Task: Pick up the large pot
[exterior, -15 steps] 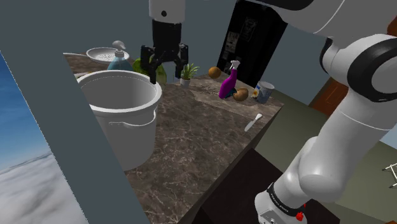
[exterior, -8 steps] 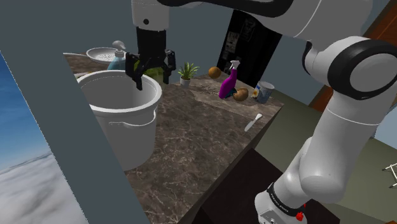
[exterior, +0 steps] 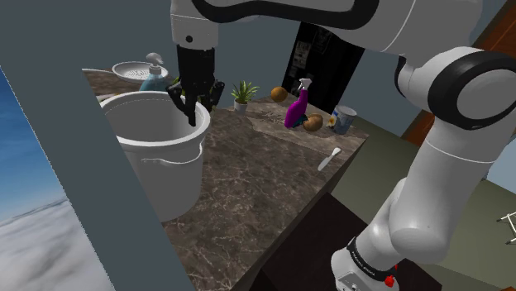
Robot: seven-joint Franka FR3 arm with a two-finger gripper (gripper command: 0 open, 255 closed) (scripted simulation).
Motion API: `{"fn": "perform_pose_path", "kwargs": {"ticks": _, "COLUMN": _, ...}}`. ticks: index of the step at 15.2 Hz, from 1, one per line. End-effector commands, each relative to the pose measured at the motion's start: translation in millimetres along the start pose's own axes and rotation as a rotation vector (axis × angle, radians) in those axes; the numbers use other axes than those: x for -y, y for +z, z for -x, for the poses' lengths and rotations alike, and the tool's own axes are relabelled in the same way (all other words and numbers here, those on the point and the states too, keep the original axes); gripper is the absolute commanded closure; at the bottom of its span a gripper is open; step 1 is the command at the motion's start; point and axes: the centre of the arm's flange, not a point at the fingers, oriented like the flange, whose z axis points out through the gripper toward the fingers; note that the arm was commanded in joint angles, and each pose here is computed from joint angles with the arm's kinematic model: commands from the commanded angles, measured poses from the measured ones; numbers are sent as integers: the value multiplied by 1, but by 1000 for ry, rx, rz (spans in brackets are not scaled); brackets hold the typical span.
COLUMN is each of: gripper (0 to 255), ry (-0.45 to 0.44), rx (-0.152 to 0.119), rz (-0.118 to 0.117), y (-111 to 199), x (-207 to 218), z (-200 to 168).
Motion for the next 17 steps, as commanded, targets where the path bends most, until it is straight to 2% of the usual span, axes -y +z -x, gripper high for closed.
{"fn": "perform_pose_path", "kwargs": {"ticks": 1, "gripper": 255, "ry": 0, "rx": 1, "rz": 1, "y": 1, "x": 0, "z": 0}}
{"fn": "perform_pose_path", "kwargs": {"ticks": 6, "gripper": 255, "ry": 0, "rx": 1, "rz": 1, "y": 1, "x": 0, "z": 0}}
{"fn": "perform_pose_path", "kwargs": {"ticks": 17, "gripper": 255, "ry": 0, "rx": 1, "rz": 1, "y": -57, "x": -2, "z": 7}}
